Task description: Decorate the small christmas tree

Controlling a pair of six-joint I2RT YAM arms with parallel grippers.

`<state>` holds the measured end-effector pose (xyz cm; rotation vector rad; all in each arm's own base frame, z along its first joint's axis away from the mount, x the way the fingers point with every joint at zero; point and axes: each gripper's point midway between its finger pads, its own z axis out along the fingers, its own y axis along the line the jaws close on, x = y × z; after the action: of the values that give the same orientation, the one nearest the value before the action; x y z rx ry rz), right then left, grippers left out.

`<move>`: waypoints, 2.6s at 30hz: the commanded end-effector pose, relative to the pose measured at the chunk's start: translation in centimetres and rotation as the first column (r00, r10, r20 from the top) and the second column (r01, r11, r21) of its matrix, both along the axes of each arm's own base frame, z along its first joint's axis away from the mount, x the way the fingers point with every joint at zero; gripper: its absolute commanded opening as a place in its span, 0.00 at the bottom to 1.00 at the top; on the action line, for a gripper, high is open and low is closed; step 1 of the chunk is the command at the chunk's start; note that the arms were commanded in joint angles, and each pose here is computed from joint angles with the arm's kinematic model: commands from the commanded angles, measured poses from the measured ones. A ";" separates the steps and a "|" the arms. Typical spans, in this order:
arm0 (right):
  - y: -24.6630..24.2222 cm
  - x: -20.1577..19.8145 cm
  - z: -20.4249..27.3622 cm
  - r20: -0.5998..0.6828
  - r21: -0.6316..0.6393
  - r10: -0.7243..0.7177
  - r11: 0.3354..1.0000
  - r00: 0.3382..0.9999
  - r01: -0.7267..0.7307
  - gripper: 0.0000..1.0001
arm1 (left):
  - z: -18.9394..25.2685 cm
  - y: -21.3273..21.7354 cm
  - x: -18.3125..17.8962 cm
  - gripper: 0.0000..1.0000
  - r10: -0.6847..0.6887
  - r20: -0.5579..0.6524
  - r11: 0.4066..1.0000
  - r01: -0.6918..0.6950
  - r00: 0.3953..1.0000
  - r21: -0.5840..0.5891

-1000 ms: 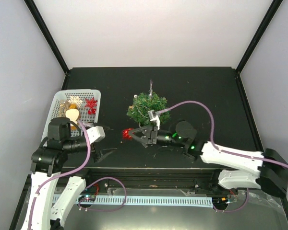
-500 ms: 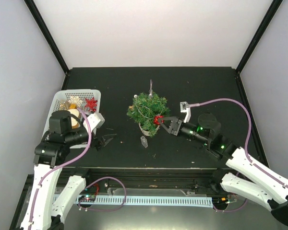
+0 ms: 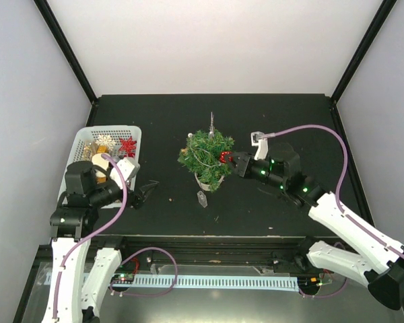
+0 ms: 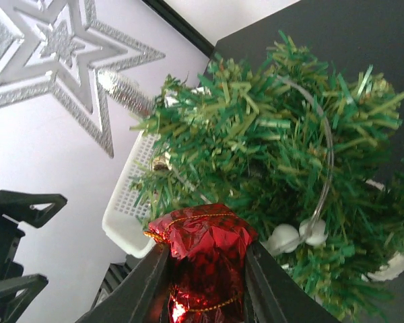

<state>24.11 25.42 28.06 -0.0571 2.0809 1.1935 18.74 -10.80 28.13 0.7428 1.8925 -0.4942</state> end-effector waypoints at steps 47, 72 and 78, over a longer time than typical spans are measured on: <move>1.9 4.4 -0.8 0.015 -0.067 0.029 0.997 0.999 -0.028 0.50 | 0.8 0.1 -0.5 0.99 0.004 0.074 1.000 -0.003 0.997 -0.011; 2.5 5.0 -2.2 -0.009 -0.071 0.035 0.997 0.999 -0.035 0.45 | 0.8 0.1 -0.6 0.99 0.003 0.082 1.000 -0.002 0.997 -0.012; 2.8 5.0 -2.9 -0.025 -0.082 0.045 0.996 0.999 -0.047 0.45 | 0.8 0.1 -0.6 0.99 0.002 0.080 1.000 -0.001 0.997 -0.012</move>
<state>28.77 28.02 24.98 -0.1156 2.1766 1.1346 18.17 -10.62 28.28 0.7381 1.8475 -0.4681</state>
